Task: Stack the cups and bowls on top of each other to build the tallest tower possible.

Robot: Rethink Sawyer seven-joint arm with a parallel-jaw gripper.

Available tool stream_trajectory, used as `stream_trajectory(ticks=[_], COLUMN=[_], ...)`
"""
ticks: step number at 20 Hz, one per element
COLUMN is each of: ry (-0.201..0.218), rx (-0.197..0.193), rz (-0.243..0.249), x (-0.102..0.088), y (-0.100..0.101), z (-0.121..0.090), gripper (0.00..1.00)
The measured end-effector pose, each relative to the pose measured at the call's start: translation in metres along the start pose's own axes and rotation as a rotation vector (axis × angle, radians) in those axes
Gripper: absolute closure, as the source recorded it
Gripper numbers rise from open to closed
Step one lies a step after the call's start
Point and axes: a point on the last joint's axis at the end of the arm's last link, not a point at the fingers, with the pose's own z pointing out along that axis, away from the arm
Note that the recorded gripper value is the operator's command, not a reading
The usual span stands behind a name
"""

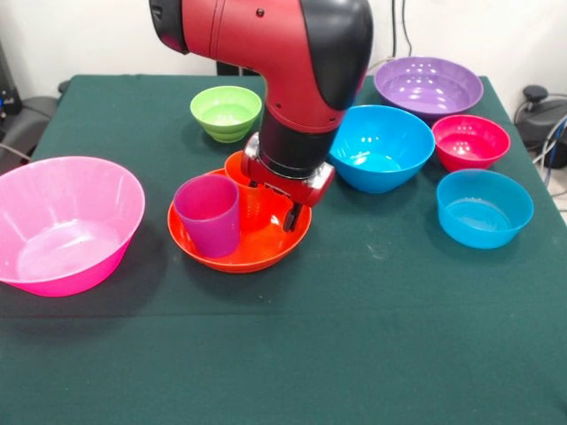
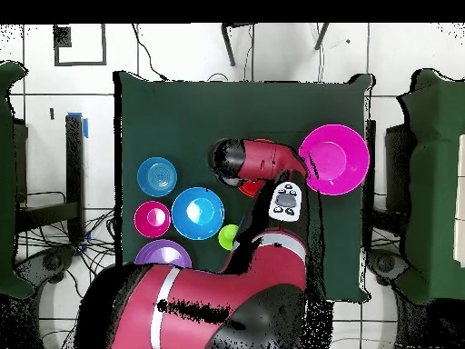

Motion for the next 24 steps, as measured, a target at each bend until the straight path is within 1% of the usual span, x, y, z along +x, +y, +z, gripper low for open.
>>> stream_trajectory(ticks=[6,9,11,13,14,16,19,24], ry=[-0.007,-0.018,-0.035,-0.041,-0.047,-0.053,-0.055,-0.053], rx=[0.006,0.021,0.042,0.051,0.057,0.061,0.071,0.071], rz=[-0.007,-0.014,-0.024,-0.029,-0.033,-0.036,-0.035,-0.021], x=[0.002,0.002,0.003,0.003,0.003,0.003,0.002,-0.002], y=[0.003,0.002,0.002,0.003,0.005,0.007,0.007,0.004], z=[-0.005,-0.011,-0.023,-0.030,-0.040,-0.049,-0.073,-0.093], gripper=[0.00,0.00,0.00,0.00,0.00,0.00,0.00,0.00])
